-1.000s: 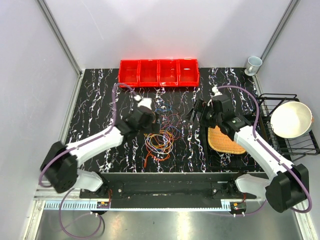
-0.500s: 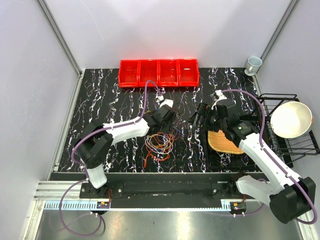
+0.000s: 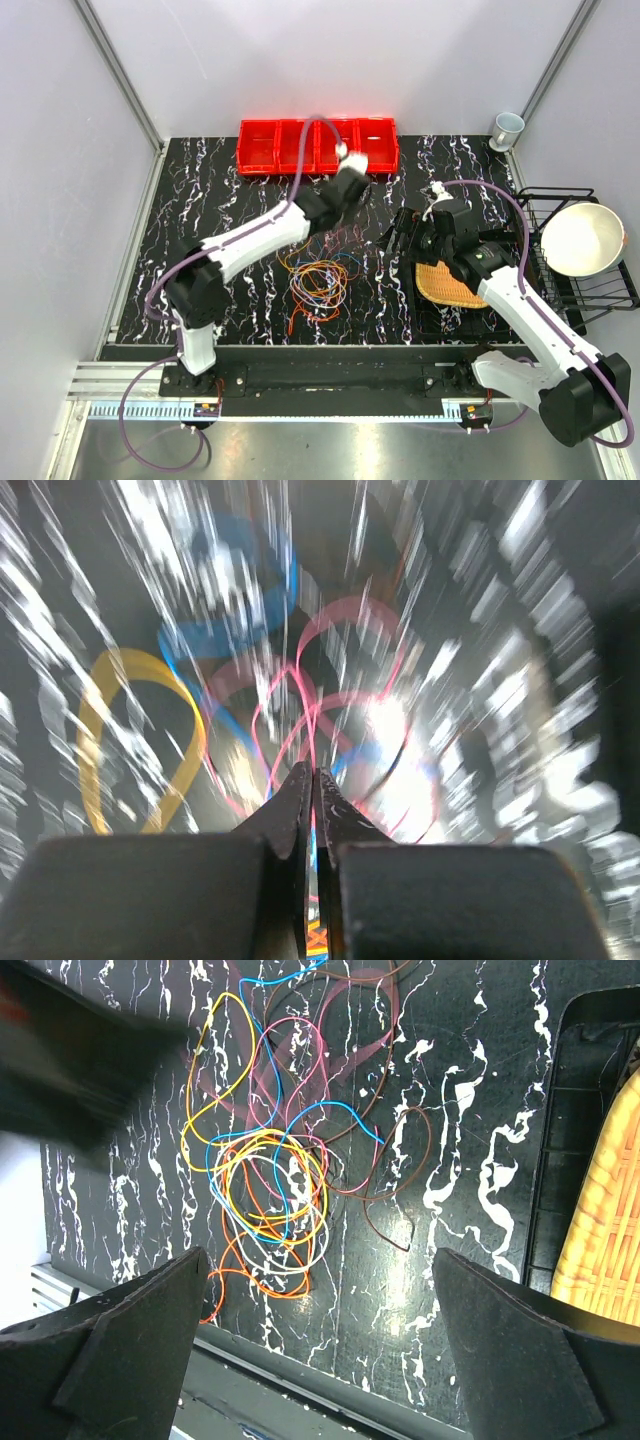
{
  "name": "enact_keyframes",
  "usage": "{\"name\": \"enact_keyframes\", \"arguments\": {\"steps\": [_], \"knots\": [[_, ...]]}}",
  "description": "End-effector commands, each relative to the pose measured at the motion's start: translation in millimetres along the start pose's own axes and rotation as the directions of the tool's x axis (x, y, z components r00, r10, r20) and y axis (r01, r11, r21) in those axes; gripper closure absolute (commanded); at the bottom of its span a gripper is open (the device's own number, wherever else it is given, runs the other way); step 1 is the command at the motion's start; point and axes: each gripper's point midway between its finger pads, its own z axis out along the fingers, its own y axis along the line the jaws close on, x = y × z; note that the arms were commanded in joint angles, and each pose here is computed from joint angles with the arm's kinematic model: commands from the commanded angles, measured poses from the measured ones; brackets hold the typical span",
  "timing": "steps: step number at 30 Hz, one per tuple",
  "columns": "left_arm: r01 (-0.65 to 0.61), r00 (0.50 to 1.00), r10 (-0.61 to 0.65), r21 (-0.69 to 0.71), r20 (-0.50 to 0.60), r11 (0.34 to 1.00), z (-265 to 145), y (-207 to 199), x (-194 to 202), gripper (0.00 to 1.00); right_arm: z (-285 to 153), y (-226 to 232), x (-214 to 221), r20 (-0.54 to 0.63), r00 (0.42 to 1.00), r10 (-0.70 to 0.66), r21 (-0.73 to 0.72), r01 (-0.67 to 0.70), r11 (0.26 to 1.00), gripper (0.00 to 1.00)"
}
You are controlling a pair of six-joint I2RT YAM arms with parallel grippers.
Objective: Untangle the cables
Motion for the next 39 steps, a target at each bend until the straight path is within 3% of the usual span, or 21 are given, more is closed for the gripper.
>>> {"name": "enact_keyframes", "arguments": {"steps": [1,3,4,6,8,9,10,17,18,24,31,39], "knots": [[0.052,0.908,-0.052,0.011,0.416,0.999,-152,32,-172,1.00,-10,12,-11,0.039,0.999,0.006,-0.027,-0.005,1.000,0.01],[0.056,0.863,-0.056,0.015,0.502,0.998,-206,47,-203,1.00,-15,13,-17,0.063,0.998,0.005,-0.026,-0.004,1.000,0.00],[0.087,0.801,-0.106,0.062,0.589,0.994,-252,54,-232,1.00,-16,13,-19,0.072,0.997,0.003,-0.022,-0.001,1.000,0.01],[0.088,0.736,-0.139,0.111,0.662,0.990,-302,65,-250,1.00,-22,15,-24,0.098,0.995,-0.001,-0.023,0.003,1.000,0.00],[0.065,0.696,-0.166,0.170,0.698,0.983,-336,70,-250,1.00,-27,19,-30,0.120,0.993,-0.003,-0.033,0.007,0.999,0.00],[0.054,0.709,-0.160,0.174,0.687,0.983,-328,68,-243,1.00,-29,20,-32,0.131,0.991,-0.005,-0.035,0.009,0.999,0.00],[0.052,0.688,-0.181,0.201,0.702,0.978,-346,74,-237,1.00,-31,21,-34,0.138,0.990,-0.007,-0.038,0.012,0.999,0.00],[0.055,0.766,-0.193,0.237,0.613,0.970,-283,67,-159,1.00,-42,37,-39,0.158,0.987,0.013,-0.113,0.005,0.994,0.00],[0.049,0.800,-0.179,0.235,0.573,0.971,-257,61,-138,1.00,-43,40,-37,0.152,0.988,0.012,-0.124,0.007,0.992,0.00],[0.097,0.887,-0.231,0.329,0.400,0.939,-189,37,-56,1.00,-51,52,-31,0.131,0.991,0.012,-0.199,0.014,0.980,0.00],[0.208,0.929,-0.290,0.325,0.228,0.923,-131,23,-4,1.00,-27,47,-4,0.028,0.998,0.062,-0.241,-0.054,0.969,0.04],[0.266,0.937,-0.320,0.301,0.144,0.916,-93,14,25,1.00,4,30,23,-0.087,0.981,0.171,-0.186,-0.185,0.965,0.07]]}}
